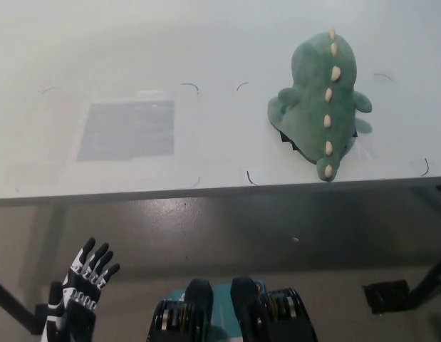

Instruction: Use both hands to pick up a dinasour on the right side and move it to the left side

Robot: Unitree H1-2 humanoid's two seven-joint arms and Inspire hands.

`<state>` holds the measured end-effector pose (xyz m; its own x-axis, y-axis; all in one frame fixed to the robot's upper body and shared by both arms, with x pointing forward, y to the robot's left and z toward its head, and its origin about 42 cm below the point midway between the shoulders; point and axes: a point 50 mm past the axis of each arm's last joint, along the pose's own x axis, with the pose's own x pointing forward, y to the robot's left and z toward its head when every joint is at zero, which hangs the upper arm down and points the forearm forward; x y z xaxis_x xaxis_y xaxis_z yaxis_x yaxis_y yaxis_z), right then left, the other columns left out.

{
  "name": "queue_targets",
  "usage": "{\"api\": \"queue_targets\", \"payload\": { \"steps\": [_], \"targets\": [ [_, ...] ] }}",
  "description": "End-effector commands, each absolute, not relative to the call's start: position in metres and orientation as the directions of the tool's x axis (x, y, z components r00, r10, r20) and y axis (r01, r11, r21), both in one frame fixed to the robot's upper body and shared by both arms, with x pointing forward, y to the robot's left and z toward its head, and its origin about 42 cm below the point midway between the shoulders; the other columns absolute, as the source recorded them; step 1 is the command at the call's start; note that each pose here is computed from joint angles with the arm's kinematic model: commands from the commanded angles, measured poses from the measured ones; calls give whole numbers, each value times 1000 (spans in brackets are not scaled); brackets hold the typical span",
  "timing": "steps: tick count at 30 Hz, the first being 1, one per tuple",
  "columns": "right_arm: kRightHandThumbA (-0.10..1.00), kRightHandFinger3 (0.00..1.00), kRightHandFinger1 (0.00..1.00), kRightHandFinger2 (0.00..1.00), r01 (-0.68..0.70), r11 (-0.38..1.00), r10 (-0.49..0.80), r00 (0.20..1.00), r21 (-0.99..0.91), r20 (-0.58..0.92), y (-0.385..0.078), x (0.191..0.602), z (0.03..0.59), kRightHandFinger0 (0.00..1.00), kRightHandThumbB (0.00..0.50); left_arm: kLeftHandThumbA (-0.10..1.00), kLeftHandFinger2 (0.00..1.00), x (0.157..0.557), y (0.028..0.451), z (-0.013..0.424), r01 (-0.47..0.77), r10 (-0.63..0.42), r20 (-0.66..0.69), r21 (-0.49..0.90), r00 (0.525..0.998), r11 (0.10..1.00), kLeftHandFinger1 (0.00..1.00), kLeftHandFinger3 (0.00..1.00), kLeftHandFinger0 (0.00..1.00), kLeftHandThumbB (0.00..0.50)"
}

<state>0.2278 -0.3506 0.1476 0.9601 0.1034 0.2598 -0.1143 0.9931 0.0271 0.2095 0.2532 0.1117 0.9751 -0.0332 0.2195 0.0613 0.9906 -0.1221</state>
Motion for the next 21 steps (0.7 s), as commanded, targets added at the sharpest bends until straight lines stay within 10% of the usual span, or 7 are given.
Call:
{"api": "queue_targets", "payload": {
  "steps": [1,21],
  "targets": [
    [942,1000,1000,1000,-136,991,129,918,-8,374,-356,229,173,1000,77,1000,1000,209,253,130,97,-57,319,-110,946,989,1000,1000,1000,303],
    [969,1000,1000,1000,-112,994,107,871,-17,480,-359,236,213,1000,171,1000,1000,228,247,178,145,-83,432,-113,898,983,1000,1000,1000,312]
  ]
}}
